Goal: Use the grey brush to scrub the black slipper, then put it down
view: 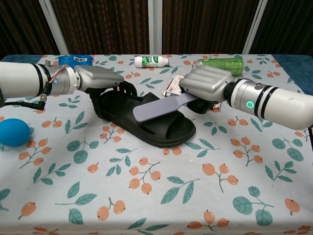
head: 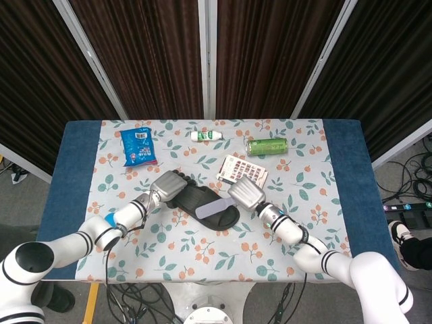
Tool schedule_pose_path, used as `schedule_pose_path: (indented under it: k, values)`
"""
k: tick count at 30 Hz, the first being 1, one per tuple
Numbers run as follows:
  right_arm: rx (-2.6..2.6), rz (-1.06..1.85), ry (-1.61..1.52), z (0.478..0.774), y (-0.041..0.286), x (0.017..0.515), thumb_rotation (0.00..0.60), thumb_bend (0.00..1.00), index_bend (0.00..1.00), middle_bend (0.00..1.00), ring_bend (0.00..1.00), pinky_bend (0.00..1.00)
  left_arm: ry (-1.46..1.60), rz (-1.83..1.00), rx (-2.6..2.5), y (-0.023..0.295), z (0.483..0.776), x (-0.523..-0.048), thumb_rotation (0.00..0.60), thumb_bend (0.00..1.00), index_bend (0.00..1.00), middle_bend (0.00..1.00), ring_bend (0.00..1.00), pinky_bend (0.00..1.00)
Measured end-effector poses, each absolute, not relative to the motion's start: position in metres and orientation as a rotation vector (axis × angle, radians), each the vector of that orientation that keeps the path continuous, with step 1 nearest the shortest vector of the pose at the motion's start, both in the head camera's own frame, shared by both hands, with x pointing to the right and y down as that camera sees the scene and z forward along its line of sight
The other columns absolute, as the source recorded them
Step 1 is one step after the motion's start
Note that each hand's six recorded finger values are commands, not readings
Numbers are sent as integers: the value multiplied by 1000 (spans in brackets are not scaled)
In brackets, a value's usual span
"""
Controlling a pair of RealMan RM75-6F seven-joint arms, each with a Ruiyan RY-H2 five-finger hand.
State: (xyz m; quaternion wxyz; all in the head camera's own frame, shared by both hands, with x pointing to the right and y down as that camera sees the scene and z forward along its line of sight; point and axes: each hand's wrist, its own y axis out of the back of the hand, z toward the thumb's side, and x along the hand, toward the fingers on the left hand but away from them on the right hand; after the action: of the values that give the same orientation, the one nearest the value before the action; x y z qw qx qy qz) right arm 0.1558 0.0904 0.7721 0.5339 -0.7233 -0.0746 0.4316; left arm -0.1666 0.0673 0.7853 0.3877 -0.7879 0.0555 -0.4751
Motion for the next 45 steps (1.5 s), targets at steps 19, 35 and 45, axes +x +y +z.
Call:
schedule_pose_path:
  k: [19, 35, 45]
  values:
    - [-1748, 1176, -376, 716, 77, 270, 600, 358, 1000, 1000, 988, 1000, 222, -1171, -2006, 59, 759, -174, 600, 275, 114, 132, 81, 185]
    - [-1782, 1421, -323, 747, 97, 295, 600, 40, 0, 74, 10, 120, 699, -1223, -1936, 49, 684, -293, 600, 254, 114, 132, 81, 177]
    - [-1751, 1432, -593, 674, 86, 350, 600, 153, 0, 111, 37, 110, 898, -1369, -1843, 79, 658, -378, 600, 241, 114, 132, 81, 177]
